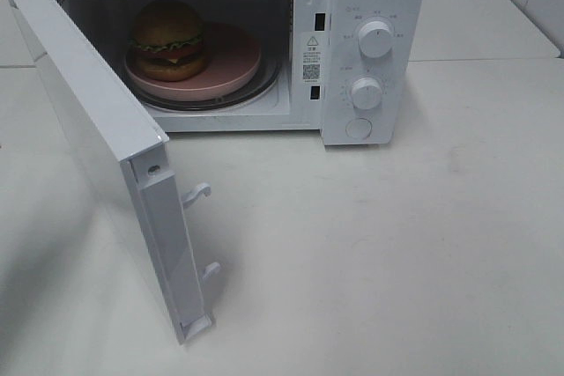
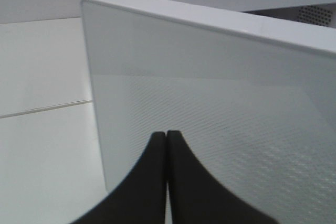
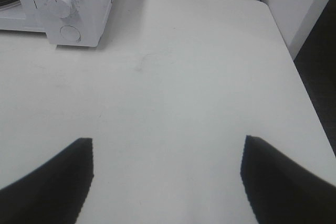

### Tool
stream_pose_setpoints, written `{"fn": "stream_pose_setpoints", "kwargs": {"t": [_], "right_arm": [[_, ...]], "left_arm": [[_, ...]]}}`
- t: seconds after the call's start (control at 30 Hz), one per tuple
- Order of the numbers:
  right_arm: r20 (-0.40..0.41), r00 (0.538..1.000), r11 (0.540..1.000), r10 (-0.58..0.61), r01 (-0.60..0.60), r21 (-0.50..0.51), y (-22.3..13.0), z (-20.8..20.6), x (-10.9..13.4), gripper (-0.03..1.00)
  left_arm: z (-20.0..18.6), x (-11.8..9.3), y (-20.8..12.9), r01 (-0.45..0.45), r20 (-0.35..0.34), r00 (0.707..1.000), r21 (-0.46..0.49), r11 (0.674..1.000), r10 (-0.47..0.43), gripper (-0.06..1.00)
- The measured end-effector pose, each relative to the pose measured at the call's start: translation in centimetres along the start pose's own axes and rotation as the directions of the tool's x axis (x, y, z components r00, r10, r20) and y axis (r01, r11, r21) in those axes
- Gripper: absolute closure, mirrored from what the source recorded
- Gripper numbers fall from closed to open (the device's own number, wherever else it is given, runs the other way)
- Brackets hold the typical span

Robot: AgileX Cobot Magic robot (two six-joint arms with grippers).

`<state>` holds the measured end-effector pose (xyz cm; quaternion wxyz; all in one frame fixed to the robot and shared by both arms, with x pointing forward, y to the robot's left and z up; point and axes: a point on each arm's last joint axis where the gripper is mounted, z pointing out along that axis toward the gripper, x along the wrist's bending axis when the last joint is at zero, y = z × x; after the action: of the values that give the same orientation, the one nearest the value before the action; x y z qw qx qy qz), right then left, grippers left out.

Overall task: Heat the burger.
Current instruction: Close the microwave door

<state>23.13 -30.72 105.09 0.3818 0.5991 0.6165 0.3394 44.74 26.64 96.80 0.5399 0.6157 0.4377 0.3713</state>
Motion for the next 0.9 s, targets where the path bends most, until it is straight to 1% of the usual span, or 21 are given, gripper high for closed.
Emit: {"fn": "stream_pose_setpoints", "kwargs": {"t": [0.03, 0.07, 0.1, 0.13, 0.17, 0.23, 0.27, 0.3, 0.37, 0.4, 0.43, 0.47, 0.5, 0.57, 0.6, 0.7, 0.73, 0.77, 0.8, 0.87, 0.9], "right_arm": [[0.0, 1.0, 1.0, 0.0, 0.0, 0.0, 0.0, 0.0, 0.0, 0.21], [0.0, 1.0, 1.0, 0.0, 0.0, 0.0, 0.0, 0.0, 0.0, 0.21], [0.0, 1.0, 1.0, 0.0, 0.0, 0.0, 0.0, 0.0, 0.0, 0.21], [0.0, 1.0, 1.0, 0.0, 0.0, 0.0, 0.0, 0.0, 0.0, 0.21], [0.0, 1.0, 1.0, 0.0, 0.0, 0.0, 0.0, 0.0, 0.0, 0.21], [0.0, 1.0, 1.0, 0.0, 0.0, 0.0, 0.0, 0.0, 0.0, 0.21], [0.0, 1.0, 1.0, 0.0, 0.0, 0.0, 0.0, 0.0, 0.0, 0.21], [0.0, 1.0, 1.0, 0.0, 0.0, 0.0, 0.0, 0.0, 0.0, 0.21], [0.0, 1.0, 1.0, 0.0, 0.0, 0.0, 0.0, 0.0, 0.0, 0.21], [0.0, 1.0, 1.0, 0.0, 0.0, 0.0, 0.0, 0.0, 0.0, 0.21], [0.0, 1.0, 1.0, 0.0, 0.0, 0.0, 0.0, 0.0, 0.0, 0.21], [0.0, 1.0, 1.0, 0.0, 0.0, 0.0, 0.0, 0.0, 0.0, 0.21], [0.0, 1.0, 1.0, 0.0, 0.0, 0.0, 0.0, 0.0, 0.0, 0.21], [0.0, 1.0, 1.0, 0.0, 0.0, 0.0, 0.0, 0.0, 0.0, 0.21], [0.0, 1.0, 1.0, 0.0, 0.0, 0.0, 0.0, 0.0, 0.0, 0.21], [0.0, 1.0, 1.0, 0.0, 0.0, 0.0, 0.0, 0.0, 0.0, 0.21], [0.0, 1.0, 1.0, 0.0, 0.0, 0.0, 0.0, 0.0, 0.0, 0.21], [0.0, 1.0, 1.0, 0.0, 0.0, 0.0, 0.0, 0.0, 0.0, 0.21], [0.0, 1.0, 1.0, 0.0, 0.0, 0.0, 0.0, 0.0, 0.0, 0.21], [0.0, 1.0, 1.0, 0.0, 0.0, 0.0, 0.0, 0.0, 0.0, 0.21], [0.0, 1.0, 1.0, 0.0, 0.0, 0.0, 0.0, 0.0, 0.0, 0.21]], "left_arm": [[0.3, -0.8, -0.2, -0.009, 0.036, 0.999, 0.012, 1.0, 0.009, 0.94], [0.3, -0.8, -0.2, -0.009, 0.036, 0.999, 0.012, 1.0, 0.009, 0.94], [0.4, -1.1, -0.4, -0.017, 0.051, 0.999, 0.017, 1.0, 0.016, 0.94], [0.8, -2.0, -0.8, -0.023, 0.079, 0.997, 0.033, 0.999, 0.02, 0.94], [0.8, -2.0, -0.8, -0.023, 0.079, 0.997, 0.033, 0.999, 0.02, 0.94], [1.2, -3.0, -1.3, -0.022, 0.098, 0.995, 0.052, 0.998, 0.017, 0.94], [1.2, -3.0, -1.3, -0.022, 0.098, 0.995, 0.052, 0.998, 0.017, 0.94], [1.5, -3.7, -1.6, -0.018, 0.106, 0.994, 0.055, 0.998, 0.012, 0.94], [1.6, -3.9, -1.7, -0.015, 0.106, 0.994, 0.054, 0.998, 0.009, 0.94], [1.7, -4.4, -1.9, -0.007, 0.101, 0.995, 0.055, 0.998, 0.001, 0.94], [1.7, -4.4, -1.9, -0.007, 0.101, 0.995, 0.055, 0.998, 0.001, 0.94], [1.9, -5.1, -2.2, -0.006, 0.105, 0.994, 0.057, 0.998, 0.0, 0.94], [1.9, -5.1, -2.2, -0.006, 0.105, 0.994, 0.057, 0.998, 0.0, 0.94], [2.4, -6.1, -2.4, -0.009, 0.109, 0.994, 0.068, 0.998, 0.002, 0.94], [2.4, -6.1, -2.4, -0.009, 0.109, 0.994, 0.068, 0.998, 0.002, 0.94], [3.2, -7.0, -2.2, 0.005, 0.112, 0.994, 0.062, 0.998, -0.012, 0.94], [3.8, -7.8, -1.9, 0.019, 0.12, 0.993, 0.051, 0.999, -0.025, 0.94], [3.8, -7.8, -1.9, 0.019, 0.12, 0.993, 0.051, 0.999, -0.025, 0.94], [4.6, -8.6, -1.6, 0.028, 0.123, 0.992, 0.037, 0.999, -0.032, 0.94], [4.9, -9.0, -1.5, 0.031, 0.124, 0.992, 0.034, 0.999, -0.035, 0.94], [5.6, -9.7, -1.4, 0.038, 0.124, 0.991, 0.031, 0.999, -0.042, 0.94]]}}
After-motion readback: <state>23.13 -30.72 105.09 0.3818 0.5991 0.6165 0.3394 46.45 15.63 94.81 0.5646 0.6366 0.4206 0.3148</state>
